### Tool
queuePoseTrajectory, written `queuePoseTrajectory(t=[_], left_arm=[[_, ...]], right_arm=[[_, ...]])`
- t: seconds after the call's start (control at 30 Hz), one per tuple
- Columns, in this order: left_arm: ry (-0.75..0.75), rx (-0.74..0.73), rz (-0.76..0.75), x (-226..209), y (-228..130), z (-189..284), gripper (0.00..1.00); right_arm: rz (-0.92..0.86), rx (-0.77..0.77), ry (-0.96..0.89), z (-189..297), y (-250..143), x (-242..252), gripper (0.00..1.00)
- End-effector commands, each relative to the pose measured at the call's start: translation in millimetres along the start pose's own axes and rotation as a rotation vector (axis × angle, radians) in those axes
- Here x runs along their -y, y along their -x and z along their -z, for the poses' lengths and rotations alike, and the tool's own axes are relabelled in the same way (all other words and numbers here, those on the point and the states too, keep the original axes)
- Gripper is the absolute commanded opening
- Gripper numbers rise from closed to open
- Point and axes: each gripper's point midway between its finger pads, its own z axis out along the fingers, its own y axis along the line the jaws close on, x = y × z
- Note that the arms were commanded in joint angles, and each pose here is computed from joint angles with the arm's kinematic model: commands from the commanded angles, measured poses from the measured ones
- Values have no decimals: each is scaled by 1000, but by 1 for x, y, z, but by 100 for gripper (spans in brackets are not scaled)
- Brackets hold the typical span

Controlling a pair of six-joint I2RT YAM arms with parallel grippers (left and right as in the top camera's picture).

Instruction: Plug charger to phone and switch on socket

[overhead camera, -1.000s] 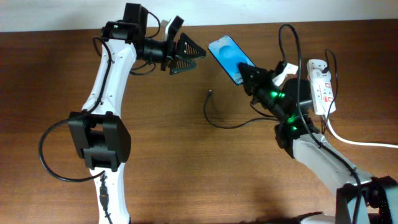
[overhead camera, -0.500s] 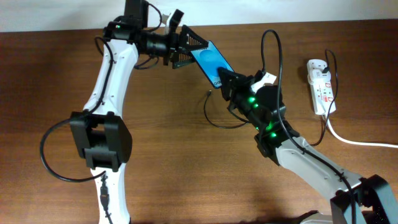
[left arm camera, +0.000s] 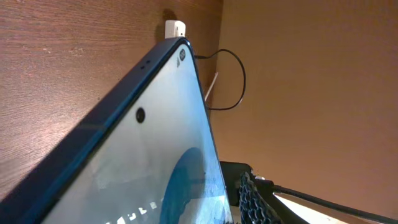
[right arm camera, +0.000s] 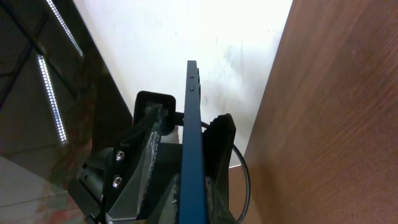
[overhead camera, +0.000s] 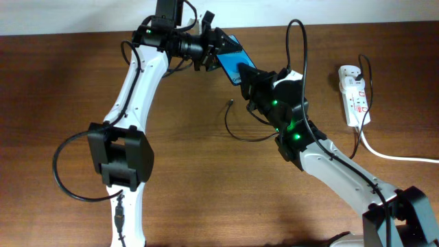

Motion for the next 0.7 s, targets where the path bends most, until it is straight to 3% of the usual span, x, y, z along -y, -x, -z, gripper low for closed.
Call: queuePoseTrajectory(t=[0.0, 0.2, 0.4, 0.43, 0.47, 0.57, 0.67], left_arm=[[1, 22, -29, 7, 3, 3, 45], [12, 40, 8, 5, 7, 3, 26], [-66, 97, 72, 29, 26, 5, 20], [-70, 101, 75, 30, 27, 5, 14], [-74, 101, 85, 31, 27, 5, 2], [-77, 104, 77, 32, 28, 5, 0], [-81, 112, 70, 32, 31, 8, 0]], right_arm=[[14, -79, 10, 0, -18, -6, 4], [-5, -92, 7, 0, -21, -6, 4], [-65, -66, 16, -1, -16, -8, 4], [-84, -66, 15, -1, -16, -8, 4], [-87, -66, 16, -1, -16, -8, 4], [-86, -66, 15, -1, -16, -8, 5], [-81, -56, 2, -1, -12, -5, 34]])
